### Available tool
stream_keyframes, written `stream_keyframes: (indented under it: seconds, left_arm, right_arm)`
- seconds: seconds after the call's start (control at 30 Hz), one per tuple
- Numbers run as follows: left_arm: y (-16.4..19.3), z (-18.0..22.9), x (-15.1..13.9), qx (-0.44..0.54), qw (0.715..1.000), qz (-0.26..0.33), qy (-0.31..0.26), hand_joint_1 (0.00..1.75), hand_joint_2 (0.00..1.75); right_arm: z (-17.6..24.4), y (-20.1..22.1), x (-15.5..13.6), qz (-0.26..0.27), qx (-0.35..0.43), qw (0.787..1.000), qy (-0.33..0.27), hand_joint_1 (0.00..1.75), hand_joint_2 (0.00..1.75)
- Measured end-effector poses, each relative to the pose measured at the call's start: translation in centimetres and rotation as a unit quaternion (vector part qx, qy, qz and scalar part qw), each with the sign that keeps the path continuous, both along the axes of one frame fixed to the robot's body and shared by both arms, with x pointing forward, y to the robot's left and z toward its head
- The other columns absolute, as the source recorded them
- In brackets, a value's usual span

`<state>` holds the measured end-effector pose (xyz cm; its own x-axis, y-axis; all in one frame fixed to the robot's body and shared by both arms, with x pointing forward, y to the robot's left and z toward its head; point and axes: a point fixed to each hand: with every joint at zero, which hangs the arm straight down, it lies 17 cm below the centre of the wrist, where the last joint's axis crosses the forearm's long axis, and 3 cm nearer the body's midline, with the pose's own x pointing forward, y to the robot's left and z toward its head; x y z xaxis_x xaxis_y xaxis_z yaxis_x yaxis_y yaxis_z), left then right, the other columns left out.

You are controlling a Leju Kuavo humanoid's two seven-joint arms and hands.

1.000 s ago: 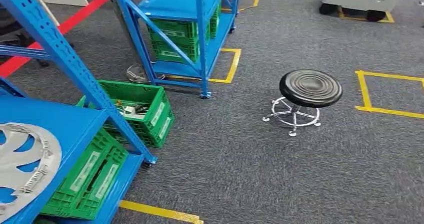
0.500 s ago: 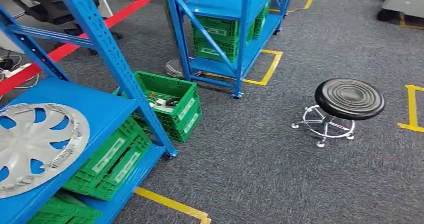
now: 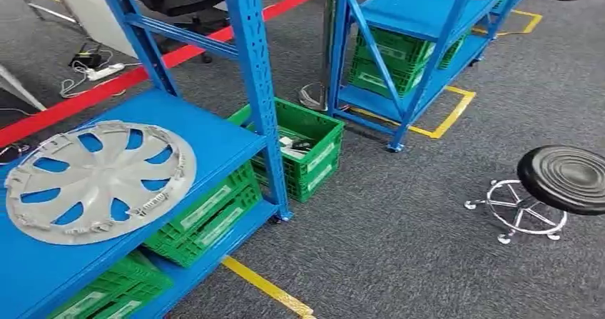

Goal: Take the parts from the cabinet and place them on the table.

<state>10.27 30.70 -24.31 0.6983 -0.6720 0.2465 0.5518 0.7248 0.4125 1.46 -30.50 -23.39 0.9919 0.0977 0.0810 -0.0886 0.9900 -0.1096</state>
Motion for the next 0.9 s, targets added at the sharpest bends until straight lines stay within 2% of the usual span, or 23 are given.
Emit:
stream_keyframes:
  seconds: [0.5,0.6,0.73,0.9]
  left_arm:
    - [-0.1,-0.1,-0.5,-0.002,1.000,-0.004,0.006,0.00,0.00]
    - [0.0,0.0,0.2,-0.002,1.000,-0.004,0.001,0.00,0.00]
    - [-0.1,-0.1,-0.4,-0.003,1.000,-0.006,0.006,0.00,0.00]
    - [-0.4,0.0,0.2,-0.005,1.000,-0.009,0.002,0.00,0.00]
  right_arm:
    - [0.0,-0.1,0.6,0.027,-0.009,0.999,-0.018,0.00,0.00]
    - [0.0,0.1,0.9,0.040,-0.009,0.999,-0.027,0.00,0.00]
    - [0.0,0.0,1.8,0.063,-0.013,0.997,-0.042,0.00,0.00]
    - [0.0,0.0,1.4,0.066,-0.015,0.997,-0.041,0.00,0.00]
